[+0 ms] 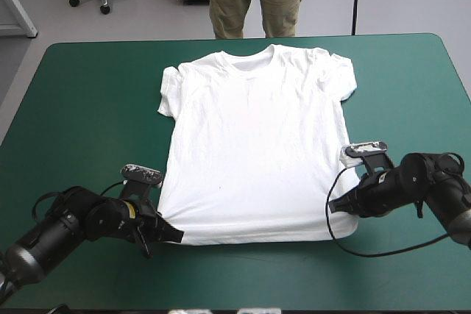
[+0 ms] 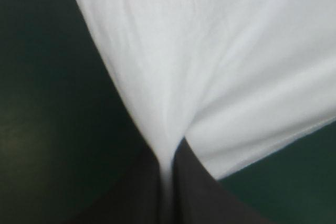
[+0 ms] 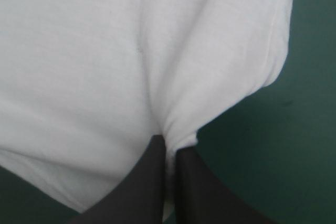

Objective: Fold the cloth

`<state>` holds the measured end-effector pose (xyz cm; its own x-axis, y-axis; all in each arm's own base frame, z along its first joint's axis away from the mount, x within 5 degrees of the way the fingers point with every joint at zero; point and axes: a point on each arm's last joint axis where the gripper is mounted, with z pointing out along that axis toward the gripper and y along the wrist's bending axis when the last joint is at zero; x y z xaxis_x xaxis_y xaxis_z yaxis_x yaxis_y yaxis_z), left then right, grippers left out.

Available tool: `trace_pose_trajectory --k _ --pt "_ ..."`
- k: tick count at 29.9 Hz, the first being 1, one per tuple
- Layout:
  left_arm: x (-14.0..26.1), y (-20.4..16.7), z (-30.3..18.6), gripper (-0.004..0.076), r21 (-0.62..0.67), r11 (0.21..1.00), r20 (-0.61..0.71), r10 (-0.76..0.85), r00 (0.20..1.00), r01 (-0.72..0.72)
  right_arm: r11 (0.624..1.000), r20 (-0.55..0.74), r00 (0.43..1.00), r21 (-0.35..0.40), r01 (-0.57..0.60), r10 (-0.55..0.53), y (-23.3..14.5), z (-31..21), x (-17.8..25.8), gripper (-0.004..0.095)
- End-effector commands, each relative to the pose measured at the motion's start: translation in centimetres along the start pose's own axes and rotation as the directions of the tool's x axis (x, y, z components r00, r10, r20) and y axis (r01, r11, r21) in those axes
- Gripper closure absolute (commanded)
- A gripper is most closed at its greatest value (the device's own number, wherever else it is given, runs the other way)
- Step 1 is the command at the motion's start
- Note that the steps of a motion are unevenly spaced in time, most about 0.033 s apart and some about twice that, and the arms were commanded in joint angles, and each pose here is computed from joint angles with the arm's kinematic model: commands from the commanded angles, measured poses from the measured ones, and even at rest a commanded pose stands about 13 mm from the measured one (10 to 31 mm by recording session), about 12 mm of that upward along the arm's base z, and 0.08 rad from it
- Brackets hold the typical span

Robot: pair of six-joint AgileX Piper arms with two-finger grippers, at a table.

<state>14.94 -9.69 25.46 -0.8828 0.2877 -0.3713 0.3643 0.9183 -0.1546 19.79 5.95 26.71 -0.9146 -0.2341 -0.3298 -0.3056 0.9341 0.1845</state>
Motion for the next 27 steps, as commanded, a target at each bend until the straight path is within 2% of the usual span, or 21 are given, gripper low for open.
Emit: trace_pose_trajectory --k 1,9,12,15,19,21,23,27 --pt "1.2 -0.3 -1.3 0.0733 0.051 0.998 0.027 -0.026 0.999 0.024 1.0 0.028 1.0 0.008 -0.006 0.005 0.4 -1.6 1.2 0.0919" --pt "3.8 0.1 -2.2 0.0732 0.054 0.998 0.033 -0.027 0.999 0.025 1.0 -0.069 0.997 -0.011 -0.028 0.027 0.6 -1.3 3.6 0.0919" --pt "3.7 0.1 -2.2 0.0717 0.051 0.998 0.038 -0.025 0.999 0.023 0.998 -0.041 0.998 -0.033 -0.045 0.043 0.7 -1.1 3.4 0.0895" --pt "3.8 -0.1 -2.1 0.0596 0.079 0.996 0.02 -0.045 0.999 0.044 0.999 -0.029 0.999 -0.049 -0.023 0.021 0.9 -1.1 3.3 0.0784" --pt "3.9 -0.8 -2.0 0.0358 0.145 0.987 -0.014 -0.072 0.997 0.073 0.997 -0.079 0.997 -0.076 -0.018 0.012 1.1 -1.2 3.8 0.0505" --pt "3.7 -0.8 -2.2 0.0277 0.15 0.984 -0.012 -0.094 0.996 0.095 0.995 -0.103 0.994 -0.084 -0.044 0.035 1.2 -1.2 4.0 0.0379" --pt "3.4 -0.7 -2.4 0.0274 0.136 0.98 0.0 -0.148 0.989 0.146 0.995 -0.11 0.993 -0.085 -0.054 0.045 1.3 -1.5 4.0 0.0333" --pt "2.3 -0.4 -3.5 0.0283 0.087 0.988 0.068 -0.136 0.988 0.13 0.997 -0.044 0.998 -0.052 -0.053 0.051 1.3 -3.2 2.9 0.0349"
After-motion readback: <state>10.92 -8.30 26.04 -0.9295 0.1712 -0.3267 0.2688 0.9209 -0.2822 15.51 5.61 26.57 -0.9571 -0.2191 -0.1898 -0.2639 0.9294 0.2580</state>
